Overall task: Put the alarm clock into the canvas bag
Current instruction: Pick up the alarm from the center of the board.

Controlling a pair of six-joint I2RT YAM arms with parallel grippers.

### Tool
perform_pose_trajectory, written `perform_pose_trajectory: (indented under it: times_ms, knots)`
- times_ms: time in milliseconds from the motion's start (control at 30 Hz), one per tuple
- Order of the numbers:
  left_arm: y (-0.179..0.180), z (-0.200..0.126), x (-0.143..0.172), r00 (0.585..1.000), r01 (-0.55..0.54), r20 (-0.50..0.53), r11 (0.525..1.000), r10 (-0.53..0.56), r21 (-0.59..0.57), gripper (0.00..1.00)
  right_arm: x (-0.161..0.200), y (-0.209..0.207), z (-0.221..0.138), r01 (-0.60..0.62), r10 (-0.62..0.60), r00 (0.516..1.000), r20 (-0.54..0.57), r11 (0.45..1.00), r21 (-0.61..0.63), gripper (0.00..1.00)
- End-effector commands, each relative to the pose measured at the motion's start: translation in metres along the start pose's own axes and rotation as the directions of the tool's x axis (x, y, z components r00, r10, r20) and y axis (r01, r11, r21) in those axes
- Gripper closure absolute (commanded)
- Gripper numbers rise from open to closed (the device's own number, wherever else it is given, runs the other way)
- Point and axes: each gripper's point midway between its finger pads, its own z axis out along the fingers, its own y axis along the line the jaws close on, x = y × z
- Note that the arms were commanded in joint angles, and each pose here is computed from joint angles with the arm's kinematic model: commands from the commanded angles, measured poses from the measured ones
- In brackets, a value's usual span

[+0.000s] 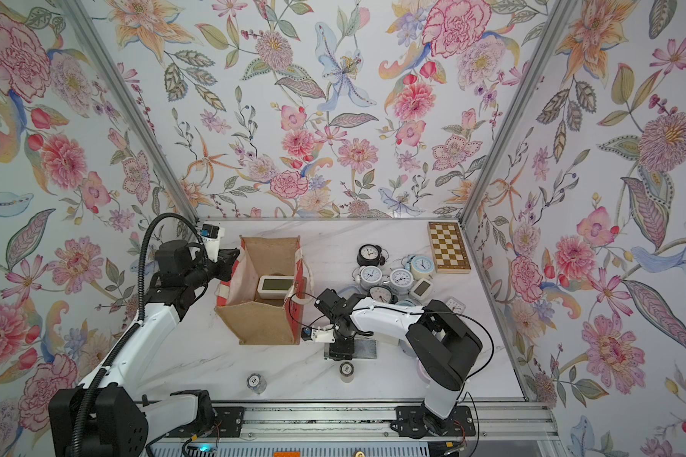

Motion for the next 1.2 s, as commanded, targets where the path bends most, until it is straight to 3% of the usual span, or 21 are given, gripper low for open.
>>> perform_pose_trajectory:
  times_ms: [0, 433, 733, 1033, 1167]
  knots:
    - [0.0, -0.001, 0.002, 1.0, 0.001, -0.005, 1.0, -0.001, 0.006, 0.9, 0.006, 0.003, 0.005, -0.02, 0.02, 1.0, -0.013, 1.0, -0.01, 0.32]
    - [-0.002, -0.007, -0.004, 1.0, -0.011, 0.024, 1.0, 0.011, -0.002, 0.91, -0.004, 0.0, -0.022, -0.049, 0.049, 0.997, 0.06, 0.999, -0.005, 0.59]
    - [-0.003, -0.005, -0.003, 1.0, -0.006, 0.023, 1.0, 0.005, 0.013, 0.91, -0.026, -0.002, -0.071, -0.075, 0.072, 0.974, 0.213, 0.997, 0.003, 0.66]
    - [-0.003, -0.004, -0.002, 1.0, -0.008, 0.02, 1.0, 0.007, 0.017, 0.92, -0.057, -0.029, -0.152, -0.105, 0.035, 0.916, 0.399, 0.982, 0.156, 0.66]
    - [-0.003, -0.004, -0.002, 1.0, -0.009, 0.018, 1.0, 0.009, 0.01, 0.92, -0.082, -0.042, -0.195, -0.125, -0.011, 0.862, 0.506, 0.964, 0.233, 0.66]
